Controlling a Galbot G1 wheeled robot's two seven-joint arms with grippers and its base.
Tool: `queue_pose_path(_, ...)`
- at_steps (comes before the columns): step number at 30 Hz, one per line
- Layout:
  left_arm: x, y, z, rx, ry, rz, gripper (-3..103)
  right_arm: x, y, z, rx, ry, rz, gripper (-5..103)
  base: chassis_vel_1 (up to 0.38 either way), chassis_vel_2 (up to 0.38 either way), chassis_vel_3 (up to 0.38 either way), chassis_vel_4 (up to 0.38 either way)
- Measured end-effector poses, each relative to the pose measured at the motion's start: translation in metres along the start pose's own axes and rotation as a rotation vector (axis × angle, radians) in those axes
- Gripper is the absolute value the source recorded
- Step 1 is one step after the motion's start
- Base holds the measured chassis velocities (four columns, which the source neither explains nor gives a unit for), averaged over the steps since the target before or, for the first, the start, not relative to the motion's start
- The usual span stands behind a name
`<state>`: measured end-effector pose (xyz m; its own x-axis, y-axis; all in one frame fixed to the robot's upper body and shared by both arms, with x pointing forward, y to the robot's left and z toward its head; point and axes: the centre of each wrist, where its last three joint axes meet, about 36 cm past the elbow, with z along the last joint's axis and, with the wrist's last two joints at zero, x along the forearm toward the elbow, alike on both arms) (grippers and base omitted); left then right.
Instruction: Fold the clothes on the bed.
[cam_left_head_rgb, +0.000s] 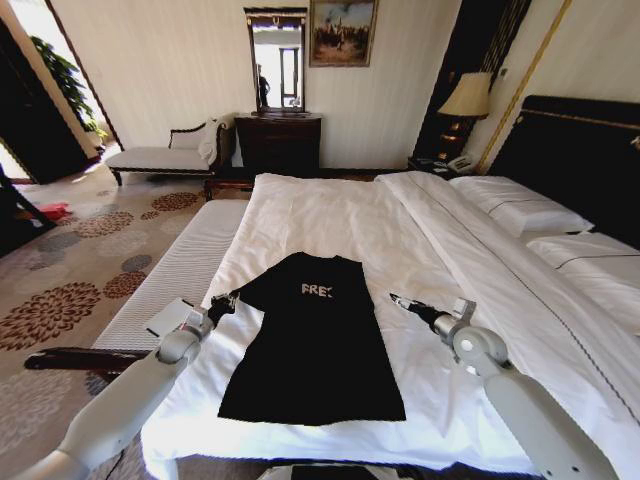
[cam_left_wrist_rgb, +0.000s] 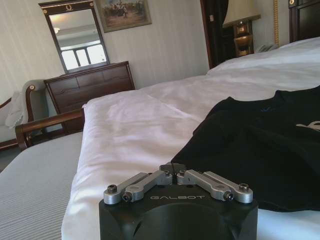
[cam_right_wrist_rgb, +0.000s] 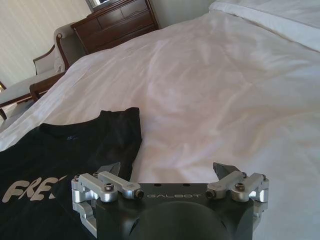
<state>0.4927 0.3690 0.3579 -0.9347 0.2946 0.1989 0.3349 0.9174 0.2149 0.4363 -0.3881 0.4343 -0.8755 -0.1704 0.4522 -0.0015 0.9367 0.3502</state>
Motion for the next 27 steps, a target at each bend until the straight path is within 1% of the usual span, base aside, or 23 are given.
queue_pose_path(11, -0.007, 0.026, 0.015, 0.014, 0.03, -0.061, 0, -0.006, 0.0, 0.0, 0.013, 0.01, -0.007, 100, 0.0, 0.0, 0.0, 0.0)
queue_pose_path(18, -0.014, 0.029, 0.014, 0.032, 0.025, -0.079, 0, -0.007, 0.002, 0.0, 0.014, 0.012, -0.012, 100, 0.0, 0.0, 0.0, 0.0)
queue_pose_path(21, -0.016, 0.026, 0.013, 0.041, 0.022, -0.084, 0, -0.007, 0.001, 0.002, 0.014, 0.016, -0.011, 100, 0.0, 0.0, 0.0, 0.0)
queue_pose_path(22, -0.016, 0.025, 0.012, 0.043, 0.022, -0.085, -3, -0.007, 0.001, 0.003, 0.015, 0.017, -0.01, 100, 0.0, 0.0, 0.0, 0.0)
queue_pose_path(23, -0.015, 0.023, 0.011, 0.046, 0.024, -0.088, -3, -0.006, 0.0, 0.003, 0.015, 0.017, -0.009, 100, 0.0, 0.0, 0.0, 0.0)
queue_pose_path(26, -0.006, 0.015, 0.009, 0.052, 0.037, -0.085, 13, -0.006, -0.003, 0.006, 0.02, 0.018, -0.004, 100, 0.0, 0.0, 0.0, 0.0)
queue_pose_path(27, -0.006, 0.015, 0.009, 0.052, 0.037, -0.085, 13, -0.006, -0.003, 0.006, 0.02, 0.018, -0.004, 100, 0.0, 0.0, 0.0, 0.0)
